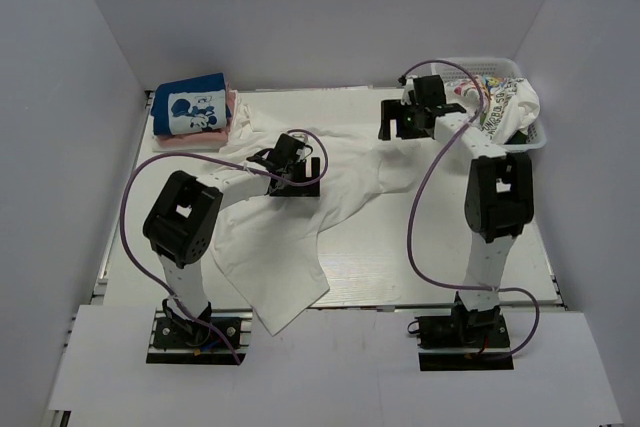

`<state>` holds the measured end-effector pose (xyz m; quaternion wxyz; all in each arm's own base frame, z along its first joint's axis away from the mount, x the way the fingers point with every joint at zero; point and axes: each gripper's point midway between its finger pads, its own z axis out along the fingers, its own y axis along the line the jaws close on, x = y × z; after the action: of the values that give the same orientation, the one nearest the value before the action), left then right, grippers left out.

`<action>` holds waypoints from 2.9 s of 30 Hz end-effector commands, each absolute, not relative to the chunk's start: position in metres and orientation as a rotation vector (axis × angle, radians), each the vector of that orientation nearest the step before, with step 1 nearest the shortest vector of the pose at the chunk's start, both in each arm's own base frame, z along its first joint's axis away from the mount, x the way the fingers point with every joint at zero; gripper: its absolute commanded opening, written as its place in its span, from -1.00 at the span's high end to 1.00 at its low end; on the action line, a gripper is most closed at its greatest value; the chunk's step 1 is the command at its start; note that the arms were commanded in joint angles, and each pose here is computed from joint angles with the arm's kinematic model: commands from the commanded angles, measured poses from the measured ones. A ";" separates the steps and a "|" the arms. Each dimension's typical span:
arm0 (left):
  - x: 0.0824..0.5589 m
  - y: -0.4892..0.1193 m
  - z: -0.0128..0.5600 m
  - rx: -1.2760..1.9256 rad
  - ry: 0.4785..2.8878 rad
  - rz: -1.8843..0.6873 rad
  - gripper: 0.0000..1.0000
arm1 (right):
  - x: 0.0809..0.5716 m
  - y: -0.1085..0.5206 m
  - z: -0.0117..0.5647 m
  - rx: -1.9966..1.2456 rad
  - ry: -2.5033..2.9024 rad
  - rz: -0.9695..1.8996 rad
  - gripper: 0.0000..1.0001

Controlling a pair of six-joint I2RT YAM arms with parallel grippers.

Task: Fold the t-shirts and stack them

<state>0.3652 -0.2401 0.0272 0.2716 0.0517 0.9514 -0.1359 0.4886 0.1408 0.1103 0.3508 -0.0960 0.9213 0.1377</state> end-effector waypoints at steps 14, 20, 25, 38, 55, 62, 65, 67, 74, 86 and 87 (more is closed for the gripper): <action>0.328 -0.200 -0.028 0.106 2.761 -0.169 -1.00 | 0.530 0.169 0.087 -0.342 2.388 0.495 -0.28; 0.327 -0.199 -0.027 0.094 2.762 -0.172 -1.00 | 0.519 0.157 0.079 -0.286 2.428 0.434 -0.28; 0.325 -0.197 -0.026 0.091 2.758 -0.160 -1.00 | 0.511 0.159 0.075 -0.278 2.458 0.445 0.04; 0.322 -0.196 -0.030 0.066 2.760 -0.165 -1.00 | 0.495 0.146 0.123 -0.176 2.389 0.392 1.00; 0.427 -0.304 0.095 0.329 2.369 -0.558 -1.00 | 0.298 0.100 0.065 0.192 2.600 0.357 1.00; 0.439 -0.427 0.119 0.715 2.139 -0.986 -1.00 | 0.281 0.087 0.050 0.226 2.603 0.292 1.00; 0.447 -0.483 0.096 0.805 2.129 -1.064 -1.00 | 0.282 0.092 0.051 0.212 2.589 0.342 1.00; 0.448 -0.512 0.092 0.834 2.090 -1.150 -1.00 | 0.282 0.092 0.052 0.197 2.587 0.334 1.00; 0.432 -0.527 0.083 0.848 2.046 -1.012 -1.00 | 0.282 0.094 0.057 0.166 2.558 0.359 1.00; 0.484 -0.476 -0.022 0.524 2.349 -0.713 -1.00 | 0.223 0.083 0.077 0.313 2.712 0.335 1.00; 0.486 -0.473 -0.028 0.523 2.363 -0.722 -1.00 | 0.205 0.084 0.076 0.328 2.783 0.345 1.00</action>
<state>0.4696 -0.5314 0.0445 0.3624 0.2565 0.8188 -0.3639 0.2397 0.0856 0.0666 0.2227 0.0914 0.9629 0.1217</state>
